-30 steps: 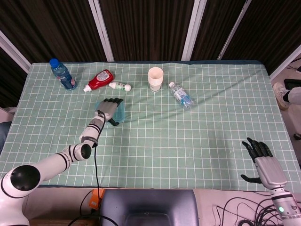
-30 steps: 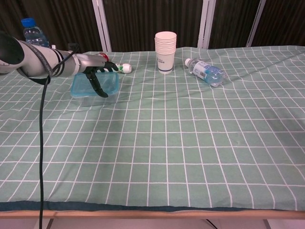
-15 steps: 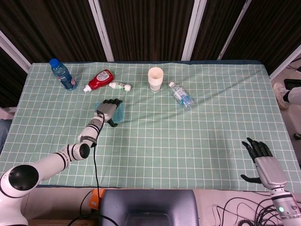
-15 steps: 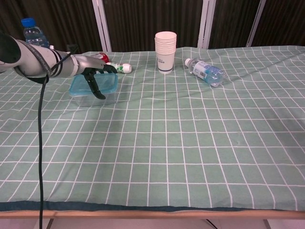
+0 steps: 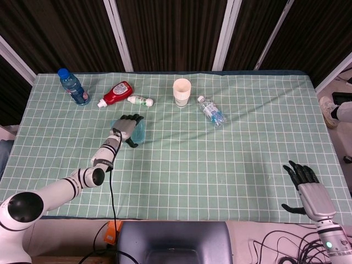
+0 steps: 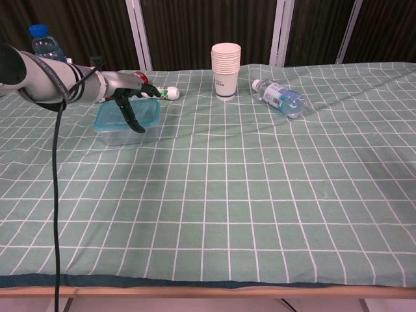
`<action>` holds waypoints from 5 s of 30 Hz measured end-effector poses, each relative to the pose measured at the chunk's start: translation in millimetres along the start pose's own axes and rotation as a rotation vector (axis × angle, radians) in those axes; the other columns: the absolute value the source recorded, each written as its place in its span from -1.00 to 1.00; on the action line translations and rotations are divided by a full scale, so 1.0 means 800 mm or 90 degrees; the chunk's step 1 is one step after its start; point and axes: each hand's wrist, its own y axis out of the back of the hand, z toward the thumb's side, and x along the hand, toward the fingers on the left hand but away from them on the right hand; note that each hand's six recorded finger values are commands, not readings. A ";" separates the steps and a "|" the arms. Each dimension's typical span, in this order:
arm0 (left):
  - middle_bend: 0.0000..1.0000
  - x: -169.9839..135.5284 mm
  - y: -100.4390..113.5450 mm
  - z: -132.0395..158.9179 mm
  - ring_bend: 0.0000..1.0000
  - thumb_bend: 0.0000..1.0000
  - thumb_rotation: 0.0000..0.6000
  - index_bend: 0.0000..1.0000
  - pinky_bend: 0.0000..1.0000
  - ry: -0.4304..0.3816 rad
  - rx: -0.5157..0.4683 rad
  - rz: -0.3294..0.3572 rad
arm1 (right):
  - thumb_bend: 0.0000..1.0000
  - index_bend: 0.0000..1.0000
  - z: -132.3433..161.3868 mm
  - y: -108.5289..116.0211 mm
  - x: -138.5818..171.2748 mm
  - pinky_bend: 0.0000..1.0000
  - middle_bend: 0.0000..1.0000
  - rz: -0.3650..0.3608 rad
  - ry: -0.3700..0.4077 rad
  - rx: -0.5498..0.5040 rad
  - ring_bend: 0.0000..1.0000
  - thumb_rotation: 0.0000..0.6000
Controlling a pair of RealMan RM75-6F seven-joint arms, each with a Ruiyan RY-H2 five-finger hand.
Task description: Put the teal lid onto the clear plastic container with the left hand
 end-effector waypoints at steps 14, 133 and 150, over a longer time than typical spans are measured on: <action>-1.00 -0.042 0.016 0.032 -1.00 -0.61 1.00 -1.00 -1.00 -0.073 0.029 0.052 | -0.74 -1.00 0.006 -0.004 0.000 -1.00 -1.00 0.007 0.010 0.009 -1.00 1.00; -0.52 -0.108 -0.063 -0.070 -0.68 -0.56 1.00 -1.00 -1.00 -0.035 0.177 0.057 | -0.73 -1.00 0.017 -0.014 -0.004 -1.00 -1.00 0.020 0.018 0.023 -1.00 1.00; -0.55 -0.111 -0.035 -0.055 -0.72 -0.54 1.00 -1.00 -1.00 -0.055 0.157 0.120 | -0.74 -1.00 0.016 -0.014 -0.003 -1.00 -1.00 0.019 0.018 0.022 -1.00 1.00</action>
